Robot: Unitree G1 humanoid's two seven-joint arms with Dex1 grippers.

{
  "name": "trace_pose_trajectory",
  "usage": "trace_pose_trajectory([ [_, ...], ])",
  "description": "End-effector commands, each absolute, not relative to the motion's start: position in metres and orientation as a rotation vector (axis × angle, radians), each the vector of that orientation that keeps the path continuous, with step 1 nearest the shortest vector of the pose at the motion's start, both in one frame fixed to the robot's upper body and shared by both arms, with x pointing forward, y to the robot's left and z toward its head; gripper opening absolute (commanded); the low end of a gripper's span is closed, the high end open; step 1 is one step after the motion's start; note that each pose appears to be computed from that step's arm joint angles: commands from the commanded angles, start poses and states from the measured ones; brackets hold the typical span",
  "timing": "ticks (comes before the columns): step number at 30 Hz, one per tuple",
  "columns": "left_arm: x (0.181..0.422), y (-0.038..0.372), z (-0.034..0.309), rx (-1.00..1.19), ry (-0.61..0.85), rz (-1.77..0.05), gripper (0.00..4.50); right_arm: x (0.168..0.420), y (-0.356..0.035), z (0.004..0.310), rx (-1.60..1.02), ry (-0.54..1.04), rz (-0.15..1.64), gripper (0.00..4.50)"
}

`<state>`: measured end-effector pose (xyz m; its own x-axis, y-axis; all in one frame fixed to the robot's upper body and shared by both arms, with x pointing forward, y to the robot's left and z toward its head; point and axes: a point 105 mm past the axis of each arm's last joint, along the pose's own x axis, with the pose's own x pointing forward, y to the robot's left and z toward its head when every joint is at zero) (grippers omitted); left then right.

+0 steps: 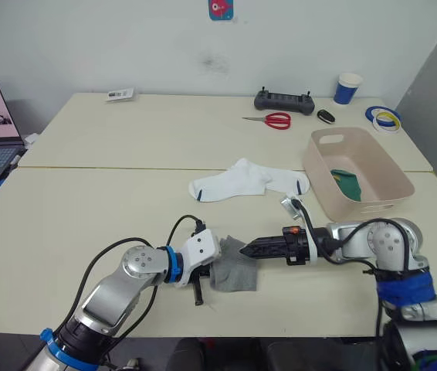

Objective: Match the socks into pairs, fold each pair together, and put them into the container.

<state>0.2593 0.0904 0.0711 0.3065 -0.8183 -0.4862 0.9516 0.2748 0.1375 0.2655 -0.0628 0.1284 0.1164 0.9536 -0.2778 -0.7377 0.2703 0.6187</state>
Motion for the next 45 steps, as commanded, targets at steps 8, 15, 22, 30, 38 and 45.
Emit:
trace_pose_trajectory([
  [8, 0.273, 0.099, 0.080, 0.354, 0.414, -1.147, 0.00, 0.261, -0.055, 0.114, -0.212, 0.169, 1.473, 0.04],
  [15, 0.275, 0.101, 0.081, 0.341, 0.440, -1.147, 0.00, 0.266, -0.048, 0.078, -0.286, 0.222, 1.449, 0.04],
  [22, 0.274, 0.110, 0.092, 0.318, 0.450, -1.153, 0.00, 0.267, -0.047, 0.059, -0.281, 0.274, 1.419, 0.04],
  [30, 0.292, 0.142, 0.133, 0.392, 0.369, -1.082, 0.00, 0.270, -0.044, 0.053, -0.289, 0.294, 1.408, 0.04],
  [38, 0.279, 0.117, 0.156, 0.331, 0.221, -1.216, 0.00, 0.269, -0.045, 0.055, -0.287, 0.301, 1.404, 0.04],
  [45, 0.269, 0.104, 0.112, 0.398, 0.316, -1.221, 0.00, 0.269, -0.045, 0.057, -0.287, 0.304, 1.397, 0.04],
])
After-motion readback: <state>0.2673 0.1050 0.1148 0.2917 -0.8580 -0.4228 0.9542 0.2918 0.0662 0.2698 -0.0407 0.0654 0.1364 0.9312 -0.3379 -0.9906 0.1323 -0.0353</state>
